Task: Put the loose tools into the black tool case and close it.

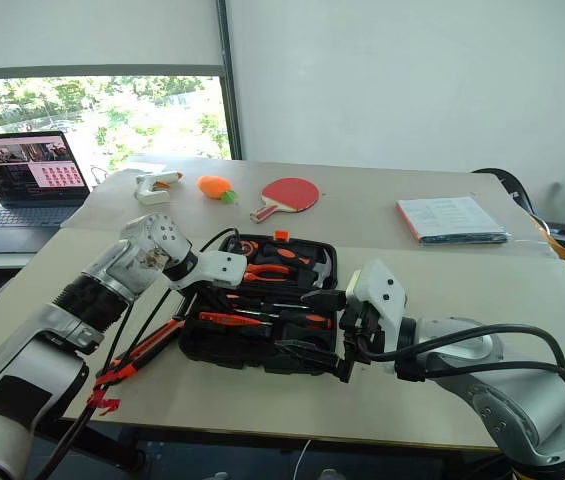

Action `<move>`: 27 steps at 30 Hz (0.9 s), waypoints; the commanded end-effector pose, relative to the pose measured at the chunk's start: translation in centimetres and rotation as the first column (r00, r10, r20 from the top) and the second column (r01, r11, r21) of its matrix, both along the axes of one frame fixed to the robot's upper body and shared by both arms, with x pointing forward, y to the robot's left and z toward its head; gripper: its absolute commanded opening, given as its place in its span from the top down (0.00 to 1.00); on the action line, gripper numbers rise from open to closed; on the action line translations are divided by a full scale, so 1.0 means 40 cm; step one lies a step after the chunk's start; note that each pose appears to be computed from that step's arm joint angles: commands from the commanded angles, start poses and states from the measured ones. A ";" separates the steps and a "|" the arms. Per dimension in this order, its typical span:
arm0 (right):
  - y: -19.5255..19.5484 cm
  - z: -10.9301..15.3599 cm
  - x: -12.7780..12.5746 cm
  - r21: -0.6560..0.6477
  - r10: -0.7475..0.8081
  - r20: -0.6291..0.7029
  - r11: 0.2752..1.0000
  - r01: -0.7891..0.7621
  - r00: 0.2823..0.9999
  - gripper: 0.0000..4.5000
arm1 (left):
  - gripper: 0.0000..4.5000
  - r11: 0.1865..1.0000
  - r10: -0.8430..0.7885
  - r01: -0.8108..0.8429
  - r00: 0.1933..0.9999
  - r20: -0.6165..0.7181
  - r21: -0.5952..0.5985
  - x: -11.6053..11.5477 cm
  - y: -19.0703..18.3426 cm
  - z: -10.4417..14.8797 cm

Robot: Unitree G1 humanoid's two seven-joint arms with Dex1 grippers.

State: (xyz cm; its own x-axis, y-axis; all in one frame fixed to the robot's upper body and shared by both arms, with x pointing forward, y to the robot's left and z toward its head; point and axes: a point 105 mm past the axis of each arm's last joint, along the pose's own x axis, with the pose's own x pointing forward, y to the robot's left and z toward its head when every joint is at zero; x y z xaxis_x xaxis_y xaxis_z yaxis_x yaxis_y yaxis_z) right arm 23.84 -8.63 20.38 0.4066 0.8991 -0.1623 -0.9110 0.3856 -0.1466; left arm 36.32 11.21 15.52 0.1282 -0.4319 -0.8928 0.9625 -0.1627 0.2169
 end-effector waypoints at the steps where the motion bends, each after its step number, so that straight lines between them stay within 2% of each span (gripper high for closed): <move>1: 0.007 0.022 -0.005 0.016 0.012 0.038 1.000 -0.013 0.999 0.00 | 0.99 1.000 0.005 -0.004 0.999 0.036 -0.028 0.011 -0.009 0.011; 4: 0.007 0.021 -0.006 0.016 0.013 0.035 1.000 -0.014 0.999 0.00 | 0.99 0.998 0.019 -0.016 0.998 0.058 -0.060 0.023 -0.014 0.038; 11: 0.007 0.019 -0.007 0.012 0.016 0.033 1.000 -0.017 0.999 0.00 | 0.99 0.992 -0.008 0.010 1.000 0.018 -0.125 0.005 -0.024 0.092; 20: 0.007 0.019 -0.008 0.009 0.017 0.033 1.000 -0.018 0.999 0.00 | 0.99 0.999 -0.029 0.030 0.999 0.020 -0.041 -0.007 0.003 0.030; 27: 0.007 0.019 -0.009 0.009 0.017 0.030 1.000 -0.017 0.999 0.00 | 0.99 0.999 -0.037 0.038 0.999 0.021 -0.022 -0.005 0.013 0.009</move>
